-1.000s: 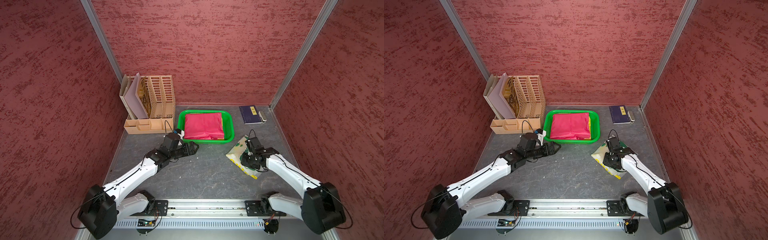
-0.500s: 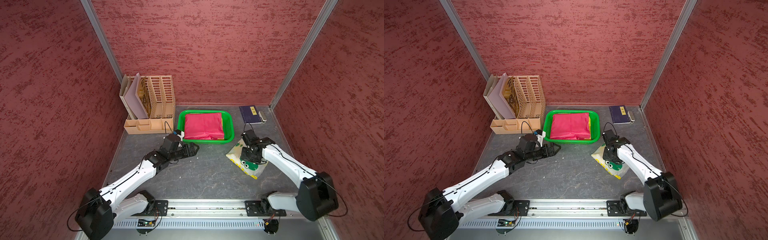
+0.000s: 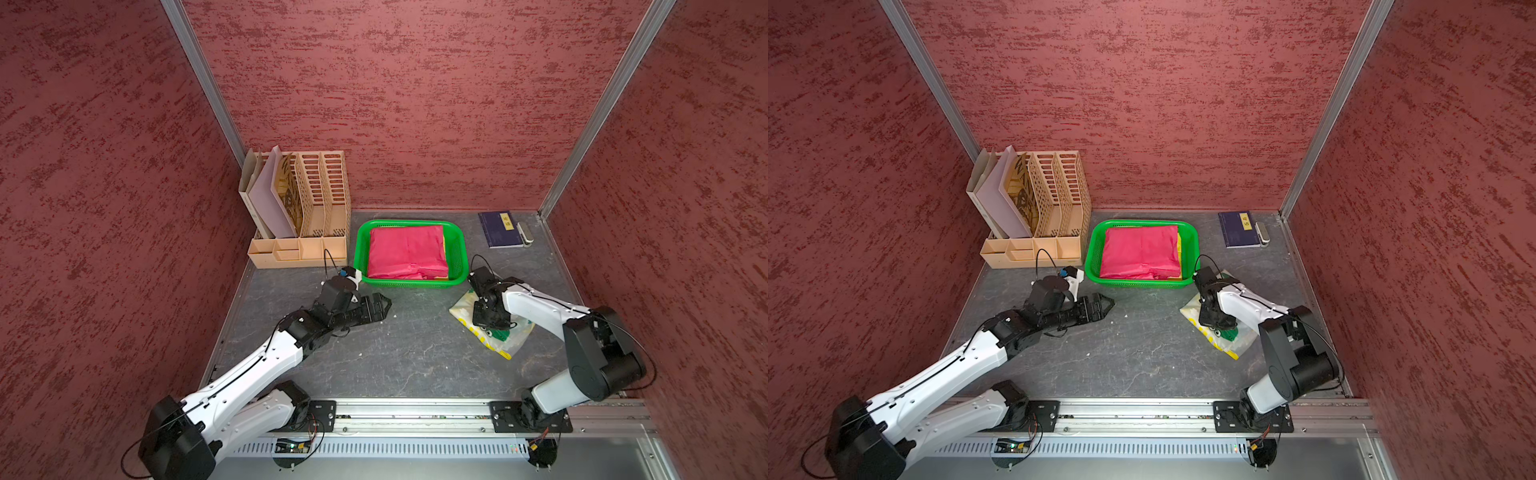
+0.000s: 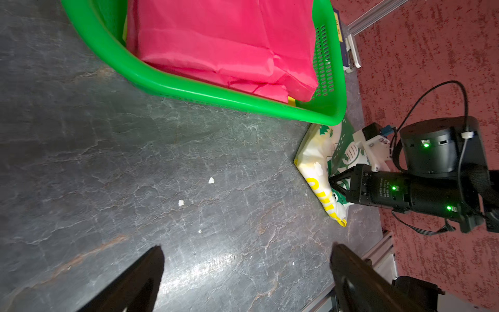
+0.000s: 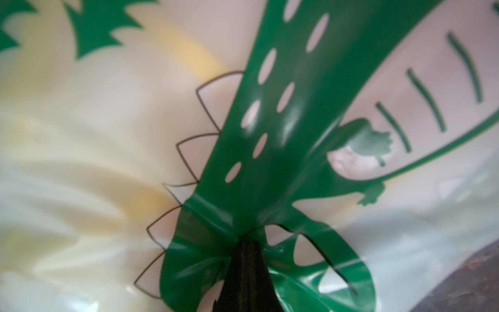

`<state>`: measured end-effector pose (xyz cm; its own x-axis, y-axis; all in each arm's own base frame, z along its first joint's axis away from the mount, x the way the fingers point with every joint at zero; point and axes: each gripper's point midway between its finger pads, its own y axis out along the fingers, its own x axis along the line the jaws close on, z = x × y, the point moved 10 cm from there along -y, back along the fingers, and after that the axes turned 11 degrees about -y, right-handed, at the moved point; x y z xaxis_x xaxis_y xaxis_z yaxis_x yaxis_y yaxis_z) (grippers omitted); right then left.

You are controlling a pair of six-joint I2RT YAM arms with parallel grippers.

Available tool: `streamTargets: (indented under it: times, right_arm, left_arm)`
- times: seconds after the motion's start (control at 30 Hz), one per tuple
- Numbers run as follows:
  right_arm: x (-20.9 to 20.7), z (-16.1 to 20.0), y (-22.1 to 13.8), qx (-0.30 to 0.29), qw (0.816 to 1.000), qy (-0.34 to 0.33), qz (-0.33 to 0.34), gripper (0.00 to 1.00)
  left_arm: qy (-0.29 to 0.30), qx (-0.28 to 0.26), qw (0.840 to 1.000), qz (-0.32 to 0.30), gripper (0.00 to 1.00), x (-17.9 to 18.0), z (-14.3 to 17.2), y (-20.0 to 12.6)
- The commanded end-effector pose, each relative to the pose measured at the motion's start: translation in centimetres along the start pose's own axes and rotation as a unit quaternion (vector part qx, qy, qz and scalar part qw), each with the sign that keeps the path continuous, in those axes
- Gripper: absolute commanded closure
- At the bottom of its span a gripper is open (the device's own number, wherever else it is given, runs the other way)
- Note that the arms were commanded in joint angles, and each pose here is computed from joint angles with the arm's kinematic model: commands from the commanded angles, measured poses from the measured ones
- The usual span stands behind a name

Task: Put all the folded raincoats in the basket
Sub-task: Move the raincoat to the center of the board.

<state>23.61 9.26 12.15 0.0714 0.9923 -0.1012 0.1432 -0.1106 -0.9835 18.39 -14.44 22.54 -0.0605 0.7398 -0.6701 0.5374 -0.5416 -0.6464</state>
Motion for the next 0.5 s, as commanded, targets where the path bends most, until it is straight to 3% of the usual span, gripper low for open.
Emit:
streamTargets:
  times: [0.0,0.2,0.47]
  right_arm:
    - [3.3,1.8,1.0,0.05,0.996,-0.006,-0.074,1.0]
    - [7.3,3.2,-1.5,0.048,0.993,-0.025,-0.108,1.0]
    - [15.4,2.7,-4.9,0.021,0.965,-0.062,-0.252,1.0]
  left_arm:
    - [0.016,-0.008,1.0,-0.021,0.0,0.4,0.0,-0.2]
    - [0.015,-0.01,0.999,-0.029,0.0,0.9,0.2,0.1]
    - [0.007,-0.007,0.999,-0.037,0.0,1.3,0.5,0.0]
